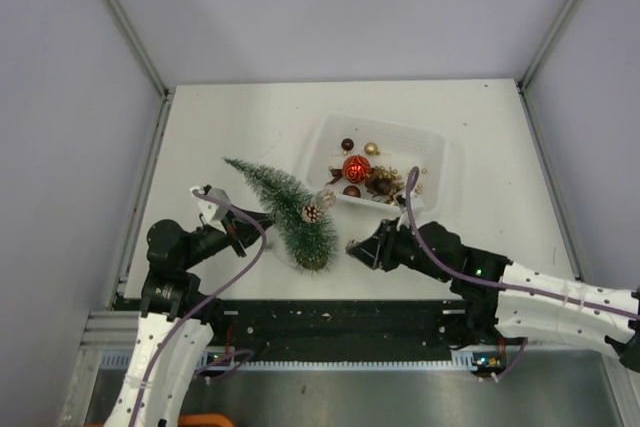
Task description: Decorate the small christmas tree
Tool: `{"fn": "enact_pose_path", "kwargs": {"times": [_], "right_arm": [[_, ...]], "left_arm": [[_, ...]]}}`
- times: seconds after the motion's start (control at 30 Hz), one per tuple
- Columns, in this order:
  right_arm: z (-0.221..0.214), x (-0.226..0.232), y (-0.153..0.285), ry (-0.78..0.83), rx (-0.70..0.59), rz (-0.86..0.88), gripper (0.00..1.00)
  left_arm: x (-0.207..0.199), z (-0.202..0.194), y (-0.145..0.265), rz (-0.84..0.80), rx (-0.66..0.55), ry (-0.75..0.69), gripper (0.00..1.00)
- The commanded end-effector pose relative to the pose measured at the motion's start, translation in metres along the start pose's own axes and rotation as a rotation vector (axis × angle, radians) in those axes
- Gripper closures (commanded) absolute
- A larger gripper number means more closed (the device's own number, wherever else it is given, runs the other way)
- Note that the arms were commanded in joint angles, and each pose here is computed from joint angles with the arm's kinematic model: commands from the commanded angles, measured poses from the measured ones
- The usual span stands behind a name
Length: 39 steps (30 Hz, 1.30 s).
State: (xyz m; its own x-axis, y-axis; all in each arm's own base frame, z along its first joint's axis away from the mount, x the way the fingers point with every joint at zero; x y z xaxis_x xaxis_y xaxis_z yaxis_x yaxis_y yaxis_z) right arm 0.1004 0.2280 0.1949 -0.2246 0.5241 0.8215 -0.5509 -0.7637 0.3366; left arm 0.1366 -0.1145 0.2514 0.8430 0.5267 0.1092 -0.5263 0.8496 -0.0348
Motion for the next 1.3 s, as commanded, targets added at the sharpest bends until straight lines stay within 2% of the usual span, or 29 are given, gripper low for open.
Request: {"fn": "enact_pose_path", "kwargs": {"times": [0.0,0.3,0.57,0.73,1.27], "right_arm": [[0.016,0.053,-0.014,-0.023,-0.113,0.176,0.82],[0.016,0.072,-0.044,-0.088,-0.155,0.271,0.84],[0.015,0.070,-0.064,-0.084,-0.173,0.229,0.87],[0.023,0.071,-0.062,-0.076,-0.213,0.210,0.88],[0.011,0.040,-0.039,-0.066,-0.169,0.159,0.87]], "left_arm": [[-0.003,0.006,0.002,0.007,-0.034,-0.024,1.00],[-0.002,0.001,0.000,-0.008,-0.026,-0.009,1.00],[-0.006,0.000,-0.001,-0.045,-0.025,-0.007,1.00],[-0.008,0.001,0.000,-0.060,-0.030,-0.024,1.00],[-0.006,0.006,-0.001,-0.044,-0.035,-0.036,1.00]]}}
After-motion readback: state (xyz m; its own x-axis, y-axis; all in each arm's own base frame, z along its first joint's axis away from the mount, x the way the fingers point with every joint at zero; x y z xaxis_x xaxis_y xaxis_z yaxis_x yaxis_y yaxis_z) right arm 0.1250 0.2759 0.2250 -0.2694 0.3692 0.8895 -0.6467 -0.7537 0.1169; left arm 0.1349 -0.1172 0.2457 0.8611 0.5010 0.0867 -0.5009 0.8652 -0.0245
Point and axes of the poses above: each gripper's point midway between its finger pads, its own y axis back along the fingers, its own x axis along the line the jaws close on, z = x × y, the point moved 6 cm from there along y, back along the fingers, and after that the axes turned 15 degrees about -y, right-handed, at the moved point
